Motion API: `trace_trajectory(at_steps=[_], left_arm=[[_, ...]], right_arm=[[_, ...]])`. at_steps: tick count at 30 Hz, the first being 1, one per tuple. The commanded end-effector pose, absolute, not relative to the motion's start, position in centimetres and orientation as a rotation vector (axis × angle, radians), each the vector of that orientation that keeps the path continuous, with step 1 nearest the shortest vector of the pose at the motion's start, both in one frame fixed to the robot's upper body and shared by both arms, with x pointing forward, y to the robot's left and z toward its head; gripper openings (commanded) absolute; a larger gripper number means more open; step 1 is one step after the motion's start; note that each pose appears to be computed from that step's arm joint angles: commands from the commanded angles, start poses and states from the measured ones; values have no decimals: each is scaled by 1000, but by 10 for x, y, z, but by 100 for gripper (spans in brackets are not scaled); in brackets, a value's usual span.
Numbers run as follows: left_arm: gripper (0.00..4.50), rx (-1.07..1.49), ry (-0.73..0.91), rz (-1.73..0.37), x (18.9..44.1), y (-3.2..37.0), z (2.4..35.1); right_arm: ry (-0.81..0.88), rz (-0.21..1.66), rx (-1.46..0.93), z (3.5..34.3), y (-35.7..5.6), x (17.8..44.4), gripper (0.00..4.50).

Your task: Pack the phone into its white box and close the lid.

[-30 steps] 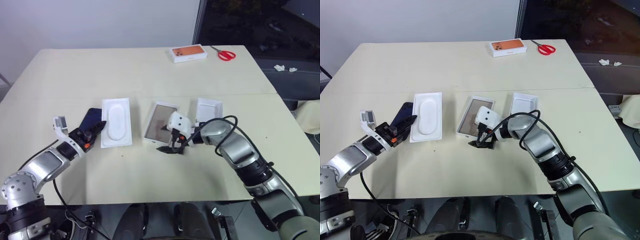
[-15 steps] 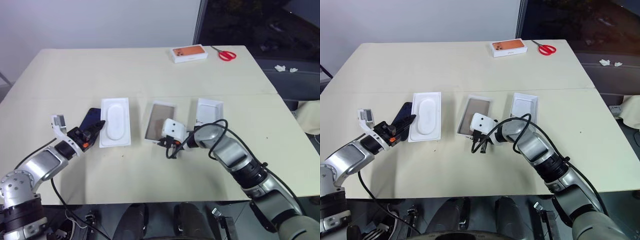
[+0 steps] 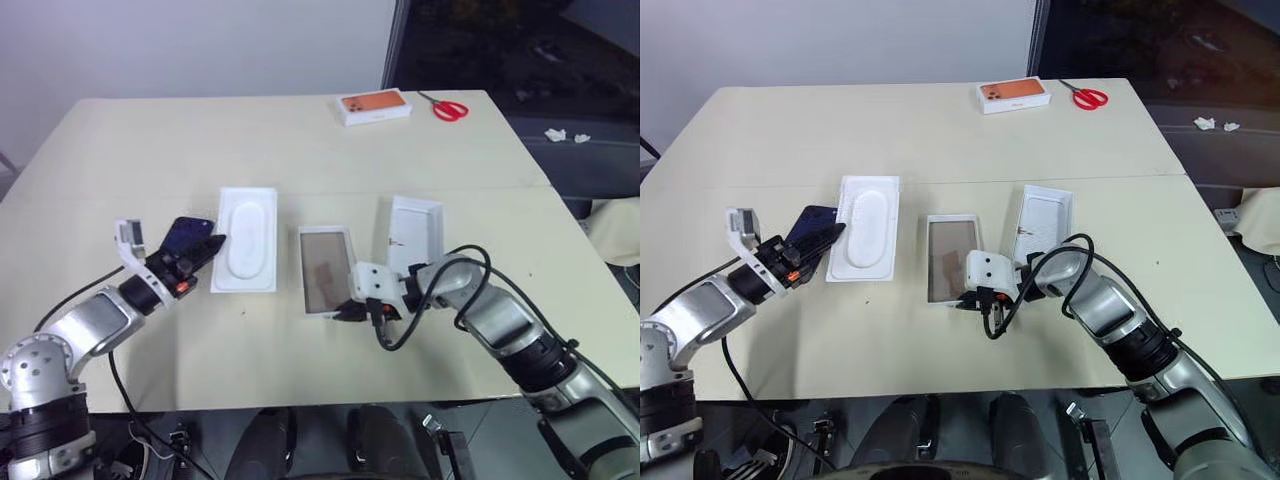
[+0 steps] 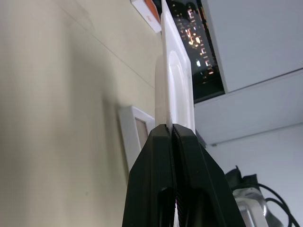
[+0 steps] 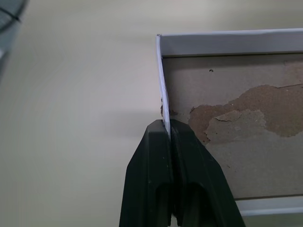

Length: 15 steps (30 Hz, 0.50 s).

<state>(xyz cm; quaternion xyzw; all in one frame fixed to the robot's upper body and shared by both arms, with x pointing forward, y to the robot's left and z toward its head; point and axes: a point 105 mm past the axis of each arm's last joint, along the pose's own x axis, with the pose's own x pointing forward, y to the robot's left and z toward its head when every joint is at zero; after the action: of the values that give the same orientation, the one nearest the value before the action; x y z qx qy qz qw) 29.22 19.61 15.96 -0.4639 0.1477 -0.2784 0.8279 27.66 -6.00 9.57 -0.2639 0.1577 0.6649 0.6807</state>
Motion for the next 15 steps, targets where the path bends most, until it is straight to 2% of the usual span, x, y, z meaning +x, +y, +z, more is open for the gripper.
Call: trace_trajectory(at_steps=[1,2,4,6,15], left_arm=[[0,-974,284,-612,291,190,170],[0,-977,288,-604,292,189,168],[0,-989,294,-598,291,186,166],[0,-1000,302,-597,290,179,162],[0,-1040,322,-556,291,161,148]], right_arm=[[292,1528,-551,108,-48,273,92],[278,1516,-562,108,-47,275,130],[246,1487,-580,110,-46,279,251],[221,1460,-565,118,-46,284,330],[137,1402,-429,167,-96,294,330]])
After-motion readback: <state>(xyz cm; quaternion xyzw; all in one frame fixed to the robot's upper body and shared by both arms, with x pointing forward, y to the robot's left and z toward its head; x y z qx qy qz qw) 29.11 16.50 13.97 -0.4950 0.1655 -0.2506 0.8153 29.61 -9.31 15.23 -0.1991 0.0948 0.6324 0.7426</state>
